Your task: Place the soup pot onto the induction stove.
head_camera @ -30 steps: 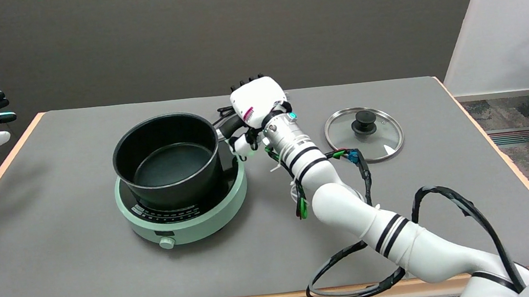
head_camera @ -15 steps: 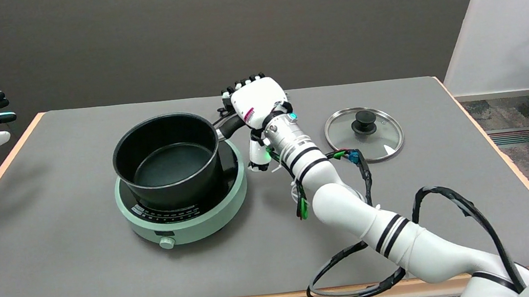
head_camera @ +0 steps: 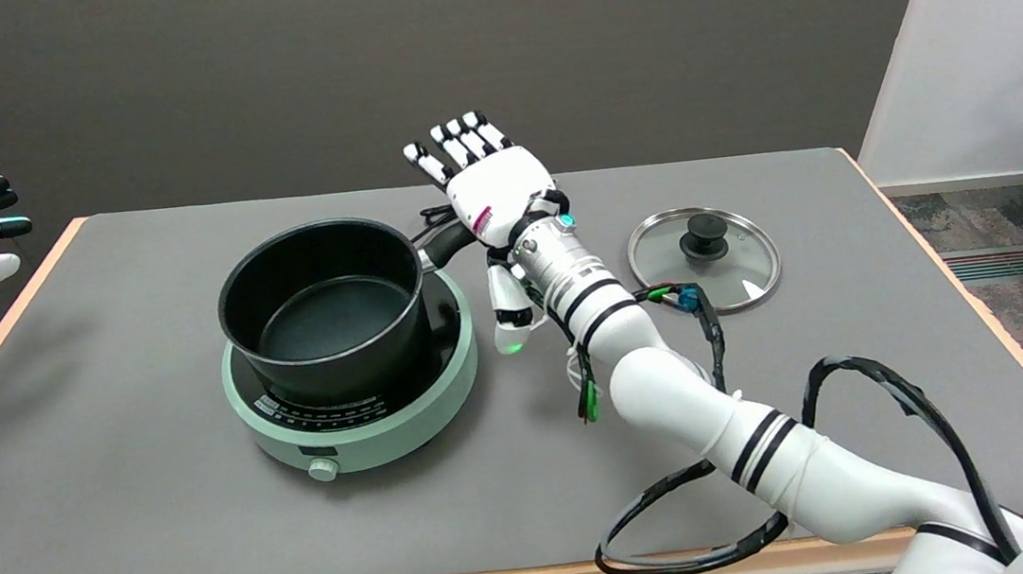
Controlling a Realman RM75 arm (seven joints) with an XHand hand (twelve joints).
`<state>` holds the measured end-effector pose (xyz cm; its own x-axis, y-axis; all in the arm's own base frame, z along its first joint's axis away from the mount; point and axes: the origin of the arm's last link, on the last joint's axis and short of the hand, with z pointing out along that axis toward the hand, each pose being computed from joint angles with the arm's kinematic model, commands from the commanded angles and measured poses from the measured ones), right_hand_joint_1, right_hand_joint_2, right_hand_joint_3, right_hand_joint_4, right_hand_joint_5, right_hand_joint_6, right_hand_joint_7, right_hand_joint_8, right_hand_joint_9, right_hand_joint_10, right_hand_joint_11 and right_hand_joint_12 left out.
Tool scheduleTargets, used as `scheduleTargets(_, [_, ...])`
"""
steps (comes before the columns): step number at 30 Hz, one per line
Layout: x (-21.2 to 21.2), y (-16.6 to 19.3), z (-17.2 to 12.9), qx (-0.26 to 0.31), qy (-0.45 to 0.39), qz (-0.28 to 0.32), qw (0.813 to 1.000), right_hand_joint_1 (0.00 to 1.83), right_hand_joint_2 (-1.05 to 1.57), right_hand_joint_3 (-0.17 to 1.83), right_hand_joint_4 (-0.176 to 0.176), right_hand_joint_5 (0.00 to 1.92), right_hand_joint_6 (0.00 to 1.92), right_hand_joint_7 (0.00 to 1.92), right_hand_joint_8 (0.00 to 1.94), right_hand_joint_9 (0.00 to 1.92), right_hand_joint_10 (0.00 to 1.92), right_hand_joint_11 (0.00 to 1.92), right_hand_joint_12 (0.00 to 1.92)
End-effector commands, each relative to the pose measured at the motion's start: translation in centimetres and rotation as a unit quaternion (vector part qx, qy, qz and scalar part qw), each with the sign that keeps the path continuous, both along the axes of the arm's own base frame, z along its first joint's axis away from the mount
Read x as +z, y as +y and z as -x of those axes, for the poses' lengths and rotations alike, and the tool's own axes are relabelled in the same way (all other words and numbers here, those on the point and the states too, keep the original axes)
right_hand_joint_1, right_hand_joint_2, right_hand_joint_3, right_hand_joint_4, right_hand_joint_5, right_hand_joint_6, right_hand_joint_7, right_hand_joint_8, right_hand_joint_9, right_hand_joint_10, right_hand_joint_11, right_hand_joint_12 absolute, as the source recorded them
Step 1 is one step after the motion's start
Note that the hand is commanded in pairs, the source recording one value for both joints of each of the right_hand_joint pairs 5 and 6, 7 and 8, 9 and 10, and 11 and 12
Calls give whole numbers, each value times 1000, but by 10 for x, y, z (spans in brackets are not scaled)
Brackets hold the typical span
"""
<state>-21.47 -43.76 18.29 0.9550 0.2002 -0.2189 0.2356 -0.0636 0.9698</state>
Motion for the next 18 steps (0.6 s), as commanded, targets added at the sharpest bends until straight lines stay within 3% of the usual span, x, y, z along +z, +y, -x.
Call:
scheduleTargets(1, [28,12,-21,-6,3,-22,1000,1111,-1024,960,124,0,0,0,0,0,0,0,0])
scheduleTargets(11, [68,25,-71,30,0,-32,999,1092,-983,907,141,0,0,0,0,0,0,0,0])
scheduleTargets(18, [118,35,-87,60,1,33,998,1078,-931,899,164,0,0,0,0,0,0,0,0])
